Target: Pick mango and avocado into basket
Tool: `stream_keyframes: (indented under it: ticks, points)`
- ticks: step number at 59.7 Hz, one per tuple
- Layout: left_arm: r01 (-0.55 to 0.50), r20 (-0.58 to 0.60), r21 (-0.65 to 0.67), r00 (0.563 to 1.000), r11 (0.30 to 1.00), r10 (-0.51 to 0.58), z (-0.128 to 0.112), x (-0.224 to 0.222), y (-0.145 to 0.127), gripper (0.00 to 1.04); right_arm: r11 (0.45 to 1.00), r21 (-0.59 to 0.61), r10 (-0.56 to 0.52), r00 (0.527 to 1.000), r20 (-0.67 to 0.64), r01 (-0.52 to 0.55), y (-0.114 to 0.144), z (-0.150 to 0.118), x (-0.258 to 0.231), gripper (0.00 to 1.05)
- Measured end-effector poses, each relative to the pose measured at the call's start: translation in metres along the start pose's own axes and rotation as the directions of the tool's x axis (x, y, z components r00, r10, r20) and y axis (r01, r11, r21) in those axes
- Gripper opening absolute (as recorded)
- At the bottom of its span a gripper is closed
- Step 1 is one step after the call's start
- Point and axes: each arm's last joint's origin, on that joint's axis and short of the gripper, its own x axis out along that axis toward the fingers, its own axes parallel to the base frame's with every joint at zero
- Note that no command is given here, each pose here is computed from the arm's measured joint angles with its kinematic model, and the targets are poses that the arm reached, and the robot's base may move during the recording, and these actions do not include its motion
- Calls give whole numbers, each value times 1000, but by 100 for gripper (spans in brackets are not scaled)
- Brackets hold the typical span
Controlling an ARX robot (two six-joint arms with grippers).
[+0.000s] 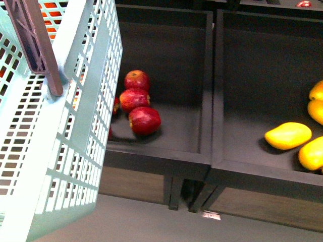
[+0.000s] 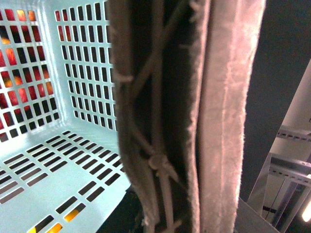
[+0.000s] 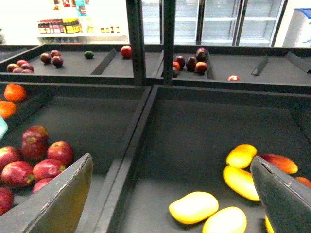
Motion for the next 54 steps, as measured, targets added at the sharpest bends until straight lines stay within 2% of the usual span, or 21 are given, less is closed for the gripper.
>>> stream_keyframes:
  ticks: [29,38,42,45,49,54]
  points:
    - [3,35,12,999,1000,-3,3,0,0,16,1000,0,5,1000,0,-5,0,0,0,96]
    - [1,9,10,1000,1000,-1,2,0,0,16,1000,0,4,1000,0,-4,0,0,0,96]
    - [-127,-76,116,988,985,136,-1,4,-3,16,1000,0,4,1000,0,-4,0,0,0,96]
    - [-178,-120,249,970,952,212,-4,10,-6,16,1000,0,2,1000,0,-2,0,0,0,96]
    - [-172,-160,422,952,890,259,-14,24,-10,16,1000,0,2,1000,0,-2,0,0,0,96]
    - [-139,-194,547,938,825,286,-29,44,-13,16,1000,0,2,1000,0,-2,0,0,0,96]
